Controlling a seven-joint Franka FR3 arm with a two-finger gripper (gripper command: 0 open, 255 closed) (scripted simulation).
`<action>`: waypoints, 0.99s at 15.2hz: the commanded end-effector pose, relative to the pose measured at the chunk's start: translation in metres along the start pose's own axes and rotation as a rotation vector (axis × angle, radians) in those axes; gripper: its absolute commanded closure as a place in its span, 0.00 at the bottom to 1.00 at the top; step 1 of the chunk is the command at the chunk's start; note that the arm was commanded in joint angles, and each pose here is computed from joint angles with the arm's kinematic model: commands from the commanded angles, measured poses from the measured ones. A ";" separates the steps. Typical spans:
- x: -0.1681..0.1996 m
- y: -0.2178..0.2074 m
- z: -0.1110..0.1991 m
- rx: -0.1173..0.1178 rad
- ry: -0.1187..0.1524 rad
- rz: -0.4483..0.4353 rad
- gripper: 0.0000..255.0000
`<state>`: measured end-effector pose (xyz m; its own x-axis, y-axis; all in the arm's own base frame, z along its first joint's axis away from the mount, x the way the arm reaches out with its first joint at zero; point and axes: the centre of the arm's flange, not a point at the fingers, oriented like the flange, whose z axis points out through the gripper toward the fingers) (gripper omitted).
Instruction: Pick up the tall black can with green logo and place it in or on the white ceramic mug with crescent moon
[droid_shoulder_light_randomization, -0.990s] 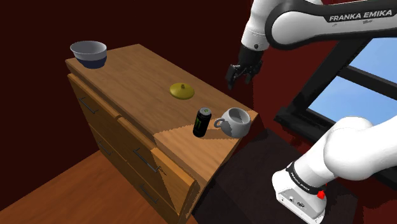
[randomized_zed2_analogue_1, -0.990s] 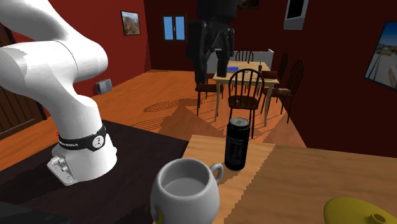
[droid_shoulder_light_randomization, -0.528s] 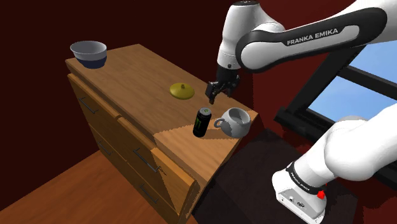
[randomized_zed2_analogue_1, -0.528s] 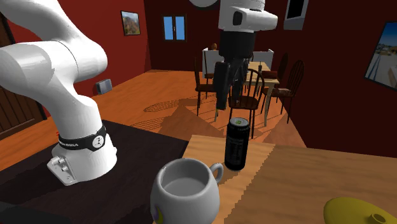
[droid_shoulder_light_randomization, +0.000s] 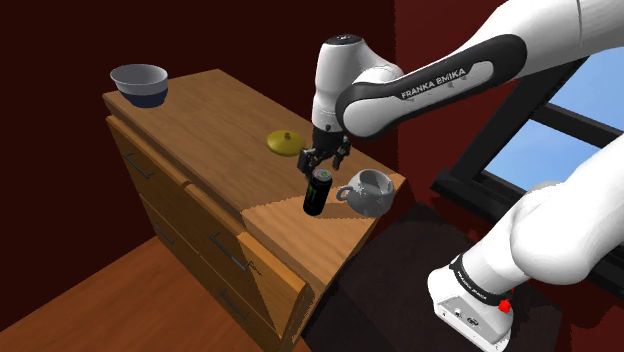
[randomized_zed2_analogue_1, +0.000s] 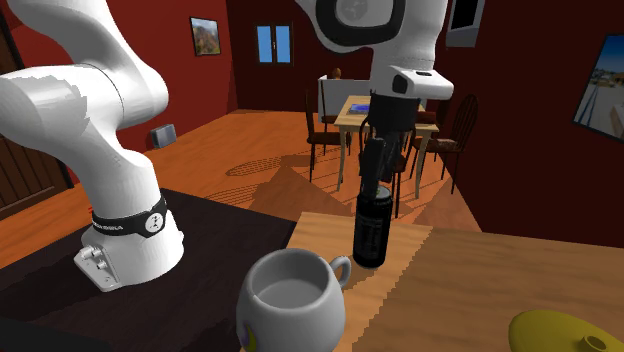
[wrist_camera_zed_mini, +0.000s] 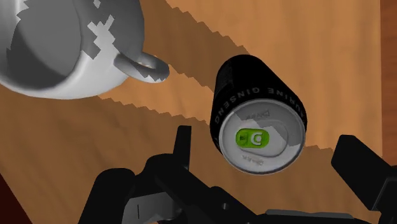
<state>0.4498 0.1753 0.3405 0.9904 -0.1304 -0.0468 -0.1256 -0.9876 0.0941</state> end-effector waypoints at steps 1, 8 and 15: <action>0.000 0.000 0.011 0.000 0.000 0.000 0.00; 0.000 0.000 0.029 0.000 0.000 0.000 0.00; 0.000 0.000 0.029 0.000 0.000 0.000 1.00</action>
<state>0.4486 0.1731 0.3122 0.9904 -0.1306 -0.0446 -0.1260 -0.9877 0.0930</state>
